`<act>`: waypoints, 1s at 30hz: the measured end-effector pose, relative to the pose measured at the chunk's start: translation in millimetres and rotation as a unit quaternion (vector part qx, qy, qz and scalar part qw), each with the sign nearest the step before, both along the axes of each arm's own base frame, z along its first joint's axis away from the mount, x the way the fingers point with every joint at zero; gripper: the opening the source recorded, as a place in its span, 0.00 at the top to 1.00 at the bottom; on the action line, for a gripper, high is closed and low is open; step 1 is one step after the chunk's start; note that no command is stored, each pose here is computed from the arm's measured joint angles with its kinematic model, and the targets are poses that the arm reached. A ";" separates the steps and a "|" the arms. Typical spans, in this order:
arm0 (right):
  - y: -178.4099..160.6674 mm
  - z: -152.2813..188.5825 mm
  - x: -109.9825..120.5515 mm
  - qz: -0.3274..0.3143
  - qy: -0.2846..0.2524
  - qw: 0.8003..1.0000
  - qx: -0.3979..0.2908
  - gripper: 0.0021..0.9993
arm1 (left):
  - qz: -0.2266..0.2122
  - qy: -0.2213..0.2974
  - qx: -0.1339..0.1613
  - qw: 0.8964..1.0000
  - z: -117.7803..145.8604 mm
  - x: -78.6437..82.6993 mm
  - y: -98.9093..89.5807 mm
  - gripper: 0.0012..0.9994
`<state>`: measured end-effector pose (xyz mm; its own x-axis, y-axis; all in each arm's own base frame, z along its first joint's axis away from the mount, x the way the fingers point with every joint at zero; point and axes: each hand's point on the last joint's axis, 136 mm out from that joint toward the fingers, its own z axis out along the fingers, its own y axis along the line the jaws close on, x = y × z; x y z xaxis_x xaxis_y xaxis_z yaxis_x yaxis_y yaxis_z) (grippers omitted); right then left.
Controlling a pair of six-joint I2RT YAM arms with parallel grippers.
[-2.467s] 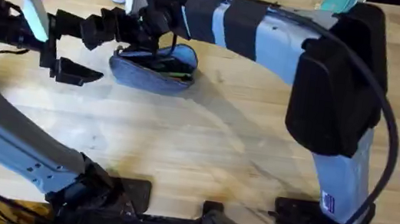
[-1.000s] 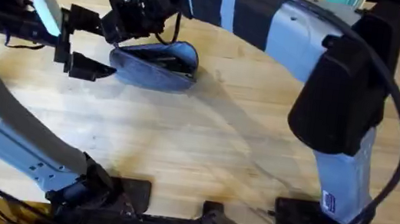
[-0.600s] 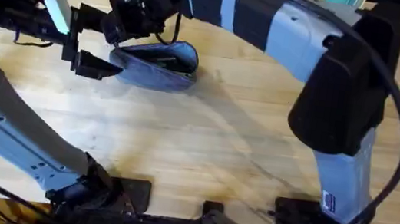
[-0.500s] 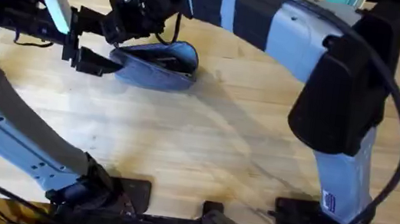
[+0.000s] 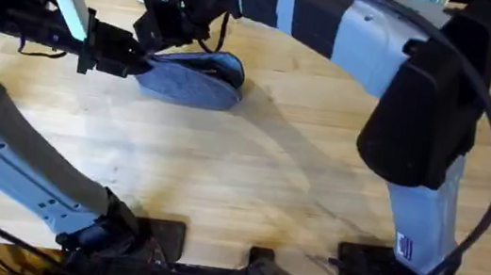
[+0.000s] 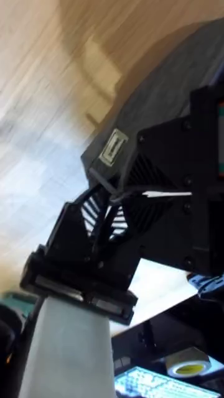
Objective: Unzip the bag, pick up the pens from the table one at a time and place them inside, then zip the bag closed.
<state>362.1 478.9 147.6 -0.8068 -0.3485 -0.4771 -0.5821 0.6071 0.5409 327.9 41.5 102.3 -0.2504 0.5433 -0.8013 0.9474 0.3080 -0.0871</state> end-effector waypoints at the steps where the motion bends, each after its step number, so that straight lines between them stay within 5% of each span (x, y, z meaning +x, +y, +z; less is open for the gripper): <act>1: -4.4 -1.5 0.2 -0.005 0.002 1.000 -0.010 0.97 | 0.000 0.000 -0.001 1.000 0.3 0.1 -0.5 0.96; 20: -99.3 -7.9 38.9 -0.127 0.037 0.984 -0.117 0.97 | -0.001 -0.012 -0.034 0.999 10.5 7.4 -17.2 0.96; 30: -194.9 -21.8 65.2 -0.211 0.087 0.955 -0.192 0.97 | -0.005 -0.001 -0.026 1.000 7.7 3.8 -16.3 0.96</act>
<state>427.3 283.9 125.8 -0.9691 -0.0981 -0.2261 -0.1647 0.9403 0.2979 331.7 25.2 110.0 -0.2439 0.5031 -0.8291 0.9504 0.2940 -0.1011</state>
